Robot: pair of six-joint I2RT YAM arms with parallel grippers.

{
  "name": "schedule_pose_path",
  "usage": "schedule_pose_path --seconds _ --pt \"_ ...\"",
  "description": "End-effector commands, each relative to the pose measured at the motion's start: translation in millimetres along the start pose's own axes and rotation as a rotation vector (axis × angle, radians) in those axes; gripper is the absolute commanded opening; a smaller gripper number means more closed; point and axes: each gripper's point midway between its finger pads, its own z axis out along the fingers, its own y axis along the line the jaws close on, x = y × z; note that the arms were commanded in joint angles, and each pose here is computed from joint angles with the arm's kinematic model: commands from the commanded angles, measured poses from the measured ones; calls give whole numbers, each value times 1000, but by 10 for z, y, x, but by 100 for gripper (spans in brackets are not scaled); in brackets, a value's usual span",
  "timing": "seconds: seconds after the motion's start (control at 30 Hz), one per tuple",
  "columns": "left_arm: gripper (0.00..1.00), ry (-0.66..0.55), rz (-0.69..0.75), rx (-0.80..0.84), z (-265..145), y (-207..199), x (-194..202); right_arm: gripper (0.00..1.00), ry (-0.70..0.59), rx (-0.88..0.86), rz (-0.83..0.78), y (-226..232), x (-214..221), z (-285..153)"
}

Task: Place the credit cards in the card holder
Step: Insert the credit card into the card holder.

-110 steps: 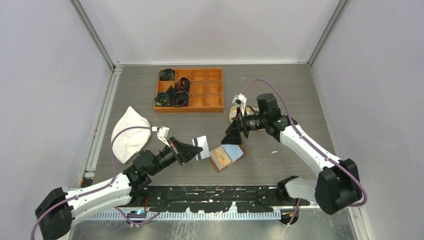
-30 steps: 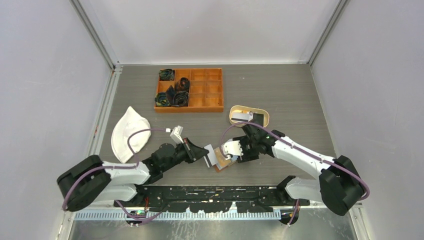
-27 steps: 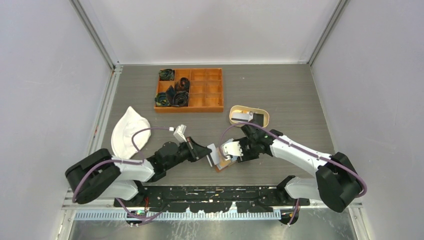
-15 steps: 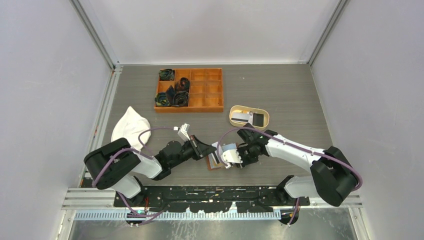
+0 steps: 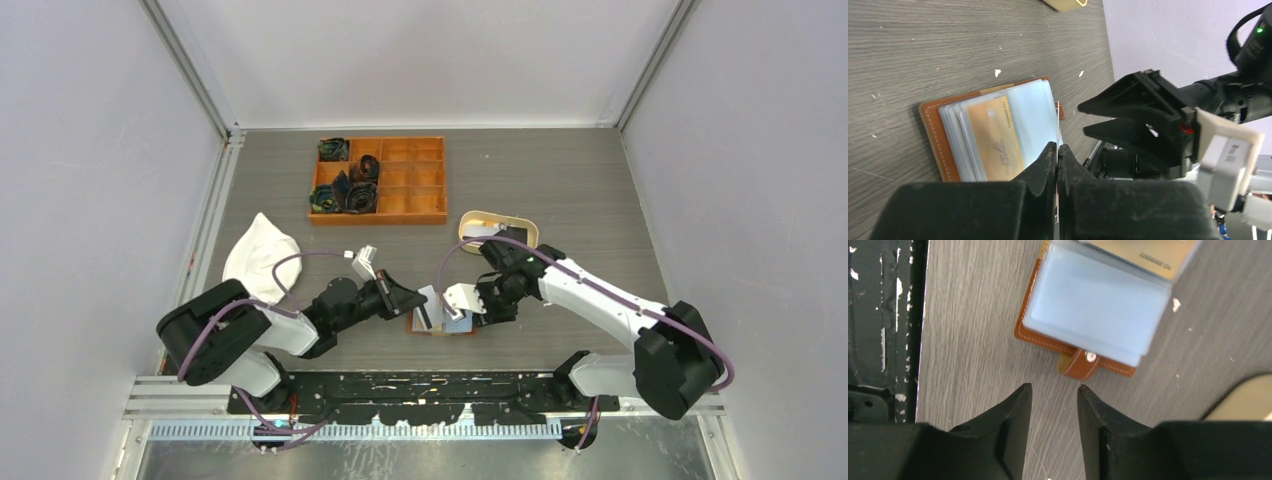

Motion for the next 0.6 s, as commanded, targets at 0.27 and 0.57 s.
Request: schedule_pose_path --seconds 0.27,0.57 --pt "0 104 84 -12 82 -92 0 48 -223 67 -66 14 -403 -72" --pt "0 142 83 -58 115 -5 -19 39 -183 98 -41 -134 -522 103"
